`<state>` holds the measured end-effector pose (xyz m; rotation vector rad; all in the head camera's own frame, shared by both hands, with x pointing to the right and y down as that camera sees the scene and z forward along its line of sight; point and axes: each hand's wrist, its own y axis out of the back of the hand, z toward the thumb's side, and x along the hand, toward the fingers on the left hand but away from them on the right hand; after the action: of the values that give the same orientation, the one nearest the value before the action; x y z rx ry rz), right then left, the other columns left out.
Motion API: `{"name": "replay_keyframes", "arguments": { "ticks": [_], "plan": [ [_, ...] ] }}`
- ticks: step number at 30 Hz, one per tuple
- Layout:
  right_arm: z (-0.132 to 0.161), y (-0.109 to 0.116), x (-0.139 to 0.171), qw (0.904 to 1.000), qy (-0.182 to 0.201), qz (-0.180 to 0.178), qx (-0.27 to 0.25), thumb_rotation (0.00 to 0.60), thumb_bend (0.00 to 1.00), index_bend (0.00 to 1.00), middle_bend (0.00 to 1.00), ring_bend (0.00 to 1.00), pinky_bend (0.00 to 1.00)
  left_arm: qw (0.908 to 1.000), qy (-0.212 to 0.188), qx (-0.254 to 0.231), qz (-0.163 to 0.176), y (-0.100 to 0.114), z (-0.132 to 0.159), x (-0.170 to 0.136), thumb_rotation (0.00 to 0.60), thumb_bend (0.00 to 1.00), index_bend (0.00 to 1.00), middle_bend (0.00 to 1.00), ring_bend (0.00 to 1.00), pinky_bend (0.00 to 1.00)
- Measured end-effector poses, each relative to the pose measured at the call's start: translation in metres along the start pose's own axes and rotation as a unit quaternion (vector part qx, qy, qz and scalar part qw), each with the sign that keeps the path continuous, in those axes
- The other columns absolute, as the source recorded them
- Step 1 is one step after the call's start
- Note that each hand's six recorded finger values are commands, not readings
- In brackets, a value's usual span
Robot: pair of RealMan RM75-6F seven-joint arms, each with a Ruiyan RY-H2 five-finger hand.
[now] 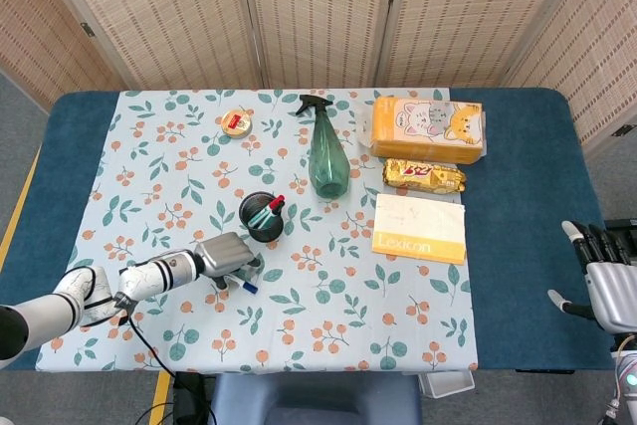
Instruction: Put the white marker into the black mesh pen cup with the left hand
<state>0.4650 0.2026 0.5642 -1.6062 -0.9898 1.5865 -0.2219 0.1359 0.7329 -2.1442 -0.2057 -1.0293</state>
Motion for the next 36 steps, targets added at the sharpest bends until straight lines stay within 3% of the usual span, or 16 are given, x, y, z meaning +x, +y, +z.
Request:
{"name": "replay_keyframes", "arguments": {
  "ticks": [11,21,30,36],
  "plan": [
    [0.001,0.0,0.001,1.0,0.003,0.0,0.001,0.6,0.18,0.02,0.06,0.04,0.0,1.0,0.003,0.0,0.007,-0.011,-0.004,-0.005,0.6,0.37,0.54,1.0,0.95,0.97],
    [0.005,0.0,0.005,0.9999,0.01,-0.004,0.001,0.6,0.18,0.02,0.06,0.04,0.0,0.9998,0.008,-0.008,0.018,-0.014,-0.005,-0.017,0.6,0.4,0.63,1.0,0.96,0.99],
    [0.003,0.007,0.01,0.9997,0.016,-0.017,-0.009,0.6,0.18,0.02,0.06,0.04,0.0,0.9972,0.024,-0.029,0.064,0.021,-0.004,-0.045,0.6,0.4,0.64,1.0,0.97,1.0],
    [0.002,0.011,0.012,0.9994,0.021,-0.02,-0.019,0.6,0.18,0.02,0.05,0.04,0.0,0.9843,0.059,-0.102,0.132,0.072,-0.005,-0.077,0.6,0.4,0.64,1.0,0.97,1.0]
  ]
}}
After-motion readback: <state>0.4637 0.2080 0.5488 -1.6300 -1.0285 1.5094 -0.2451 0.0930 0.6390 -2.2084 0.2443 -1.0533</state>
